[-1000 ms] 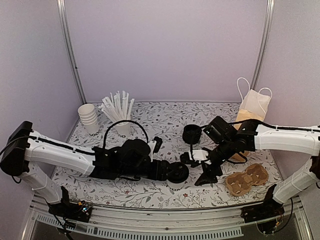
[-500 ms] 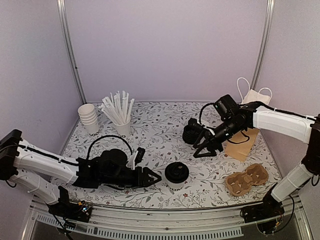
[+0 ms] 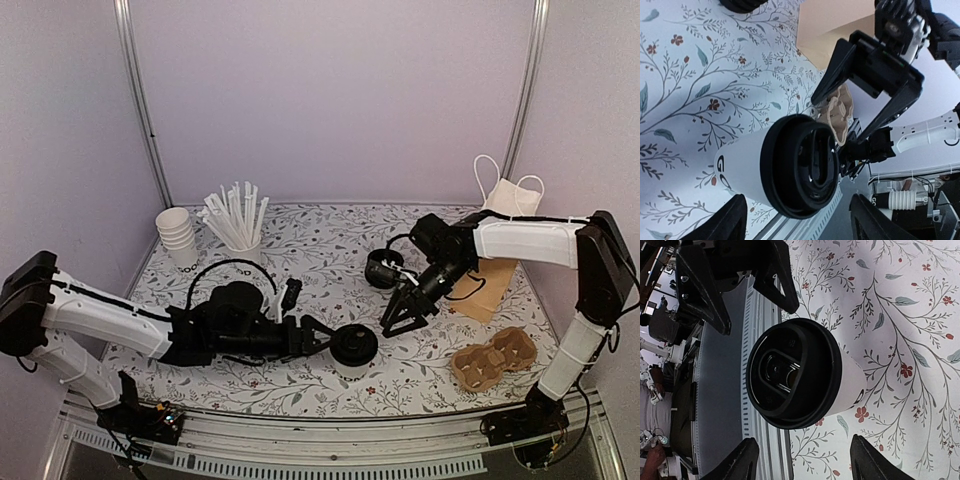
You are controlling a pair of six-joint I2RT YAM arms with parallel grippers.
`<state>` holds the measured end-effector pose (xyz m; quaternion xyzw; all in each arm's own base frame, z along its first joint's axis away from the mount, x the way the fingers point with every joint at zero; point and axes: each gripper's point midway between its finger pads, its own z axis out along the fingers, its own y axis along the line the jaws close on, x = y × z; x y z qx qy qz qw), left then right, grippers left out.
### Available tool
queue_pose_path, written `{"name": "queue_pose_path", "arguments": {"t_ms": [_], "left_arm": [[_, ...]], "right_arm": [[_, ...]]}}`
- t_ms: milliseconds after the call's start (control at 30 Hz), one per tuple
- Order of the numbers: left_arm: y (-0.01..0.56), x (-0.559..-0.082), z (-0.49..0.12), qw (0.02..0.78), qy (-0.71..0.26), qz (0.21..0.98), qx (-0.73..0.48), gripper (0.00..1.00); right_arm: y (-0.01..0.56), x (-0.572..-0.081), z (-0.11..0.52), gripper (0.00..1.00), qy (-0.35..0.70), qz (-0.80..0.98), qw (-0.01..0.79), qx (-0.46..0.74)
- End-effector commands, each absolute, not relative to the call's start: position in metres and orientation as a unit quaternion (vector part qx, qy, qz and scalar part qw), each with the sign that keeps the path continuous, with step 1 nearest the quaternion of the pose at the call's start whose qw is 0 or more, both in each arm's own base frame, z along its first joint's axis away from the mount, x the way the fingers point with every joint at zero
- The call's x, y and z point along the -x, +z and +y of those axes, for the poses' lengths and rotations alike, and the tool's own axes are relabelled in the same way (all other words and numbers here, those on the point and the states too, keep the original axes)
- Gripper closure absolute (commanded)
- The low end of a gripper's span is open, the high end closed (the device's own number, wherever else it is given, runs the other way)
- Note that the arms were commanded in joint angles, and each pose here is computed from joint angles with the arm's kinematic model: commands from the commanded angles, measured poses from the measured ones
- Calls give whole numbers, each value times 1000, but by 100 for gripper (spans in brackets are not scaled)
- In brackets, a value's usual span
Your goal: Pack the takeout coffee
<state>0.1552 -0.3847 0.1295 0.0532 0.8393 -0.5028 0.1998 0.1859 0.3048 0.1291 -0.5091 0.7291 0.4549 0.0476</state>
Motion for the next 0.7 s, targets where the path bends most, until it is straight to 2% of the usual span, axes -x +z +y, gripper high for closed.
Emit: {"name": "queue_pose_path", "arguments": {"t_ms": [0, 200, 300, 667], "left_arm": [[133, -186, -385, 251, -467, 845, -71, 26], [123, -194, -412, 242, -462, 843, -133, 27], [108, -189, -421, 216, -461, 848, -146, 31], [76, -161, -382, 196, -438, 875, -60, 42]], "right_arm": [[124, -174, 305, 34, 481, 718, 19, 503], [119, -179, 315, 34, 477, 716, 14, 510], [112, -185, 321, 37, 460, 724, 15, 514], [100, -232, 346, 46, 412, 755, 47, 508]]}}
